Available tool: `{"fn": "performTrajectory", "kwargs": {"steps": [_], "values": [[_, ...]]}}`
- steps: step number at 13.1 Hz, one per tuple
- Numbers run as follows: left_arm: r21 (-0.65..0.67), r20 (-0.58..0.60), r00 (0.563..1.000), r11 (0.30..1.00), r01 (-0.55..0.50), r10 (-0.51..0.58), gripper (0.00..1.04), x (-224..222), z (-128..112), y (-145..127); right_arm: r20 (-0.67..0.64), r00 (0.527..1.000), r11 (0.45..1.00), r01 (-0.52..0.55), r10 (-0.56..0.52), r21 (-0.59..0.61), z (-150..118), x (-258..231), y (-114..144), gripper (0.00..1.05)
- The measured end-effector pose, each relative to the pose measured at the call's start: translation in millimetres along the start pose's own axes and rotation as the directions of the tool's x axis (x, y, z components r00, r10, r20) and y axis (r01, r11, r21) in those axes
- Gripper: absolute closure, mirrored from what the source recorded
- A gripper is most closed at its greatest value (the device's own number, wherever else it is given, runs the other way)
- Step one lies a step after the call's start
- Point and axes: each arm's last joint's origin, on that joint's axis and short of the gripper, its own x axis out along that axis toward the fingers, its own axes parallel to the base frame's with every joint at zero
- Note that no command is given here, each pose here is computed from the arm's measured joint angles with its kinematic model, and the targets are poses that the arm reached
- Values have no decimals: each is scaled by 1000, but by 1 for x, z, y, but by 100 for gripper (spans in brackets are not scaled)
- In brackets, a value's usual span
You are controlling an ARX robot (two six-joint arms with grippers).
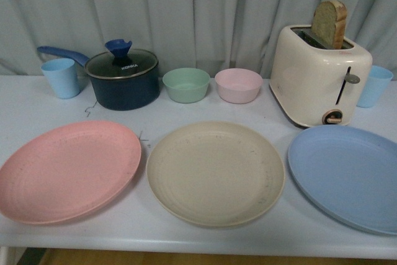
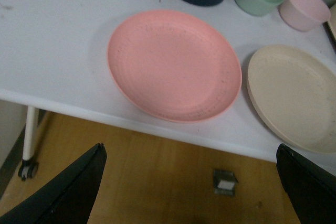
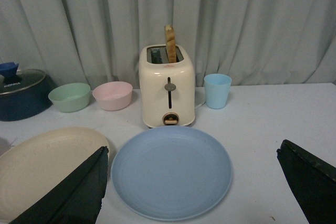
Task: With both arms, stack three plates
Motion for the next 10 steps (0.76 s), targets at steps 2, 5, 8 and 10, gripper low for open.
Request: {"fn": "performTrajectory", "kwargs": {"steps": [2, 5, 8, 10], "values": [[39, -84, 996, 999, 15, -12, 7, 23, 18, -4, 1, 1000, 1000, 0, 0, 0, 0, 0, 0, 6], [159, -244, 970, 987, 22, 17, 7, 110, 60, 12, 0, 1000, 1000, 0, 0, 0, 0, 0, 0, 6], [193, -341, 939, 981, 21, 47, 7, 165, 64, 36, 0, 1000, 1000, 0, 0, 0, 0, 0, 0, 6], [182, -382, 923, 983, 16, 55, 7, 194, 67, 51, 0, 1000, 1000, 0, 0, 0, 0, 0, 0, 6]]}}
